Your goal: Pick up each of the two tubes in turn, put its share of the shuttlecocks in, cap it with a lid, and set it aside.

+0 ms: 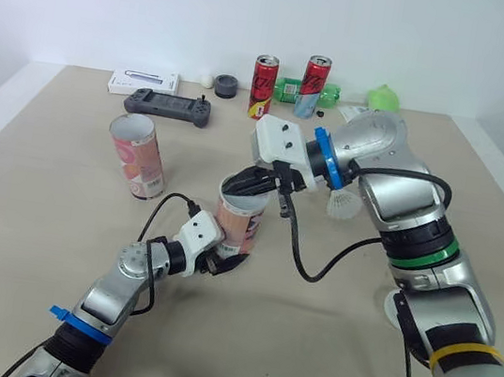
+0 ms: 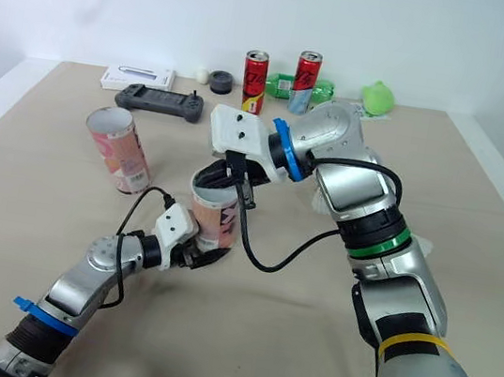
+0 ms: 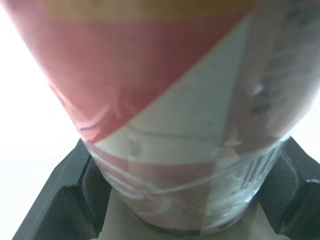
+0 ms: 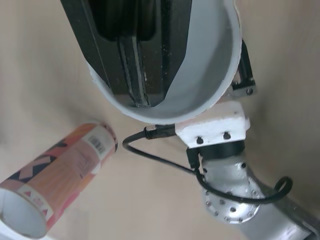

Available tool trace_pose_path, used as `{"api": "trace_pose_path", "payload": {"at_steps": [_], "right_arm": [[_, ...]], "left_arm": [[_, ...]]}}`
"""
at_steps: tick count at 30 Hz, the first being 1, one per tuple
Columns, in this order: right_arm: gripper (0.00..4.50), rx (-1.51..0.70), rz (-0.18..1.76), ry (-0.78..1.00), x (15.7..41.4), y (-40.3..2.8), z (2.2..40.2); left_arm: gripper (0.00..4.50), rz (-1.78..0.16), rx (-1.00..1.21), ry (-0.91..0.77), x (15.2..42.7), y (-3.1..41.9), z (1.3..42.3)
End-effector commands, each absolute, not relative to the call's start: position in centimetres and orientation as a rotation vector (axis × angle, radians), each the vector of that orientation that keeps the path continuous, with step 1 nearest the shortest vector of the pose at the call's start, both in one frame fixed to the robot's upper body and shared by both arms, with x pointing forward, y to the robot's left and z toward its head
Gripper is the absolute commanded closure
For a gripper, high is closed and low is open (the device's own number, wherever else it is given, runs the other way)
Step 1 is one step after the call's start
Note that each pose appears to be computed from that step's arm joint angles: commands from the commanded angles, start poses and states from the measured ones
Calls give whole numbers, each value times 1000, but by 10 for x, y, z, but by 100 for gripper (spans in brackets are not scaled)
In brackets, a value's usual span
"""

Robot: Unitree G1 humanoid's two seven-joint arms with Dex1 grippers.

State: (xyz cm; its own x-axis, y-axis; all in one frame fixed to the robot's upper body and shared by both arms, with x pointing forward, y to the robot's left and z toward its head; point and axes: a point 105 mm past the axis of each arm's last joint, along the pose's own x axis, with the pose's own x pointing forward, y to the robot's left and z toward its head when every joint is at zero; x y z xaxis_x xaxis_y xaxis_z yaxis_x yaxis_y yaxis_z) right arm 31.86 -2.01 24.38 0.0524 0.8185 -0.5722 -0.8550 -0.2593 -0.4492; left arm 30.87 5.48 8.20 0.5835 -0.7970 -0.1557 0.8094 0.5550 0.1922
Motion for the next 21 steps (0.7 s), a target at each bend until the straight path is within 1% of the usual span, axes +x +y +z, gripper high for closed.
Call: {"api": "trace_pose_path", "payload": {"at_steps": [1, 9, 13, 17, 21], "right_arm": [[444, -1006, 1583, 103, 318, -28, 243], [444, -1024, 1561, 154, 322, -39, 240], [444, -1038, 1588, 225, 318, -42, 224], [444, -1056, 1631, 339, 314, -46, 189], [444, -1042, 1638, 345, 314, -44, 183]], "left_arm": [[94, -952, 260, 63, 308, 51, 77], [94, -949, 259, 65, 307, 51, 76], [94, -951, 260, 66, 307, 51, 76], [94, -952, 259, 64, 307, 50, 77], [94, -959, 255, 69, 306, 50, 76]]}}
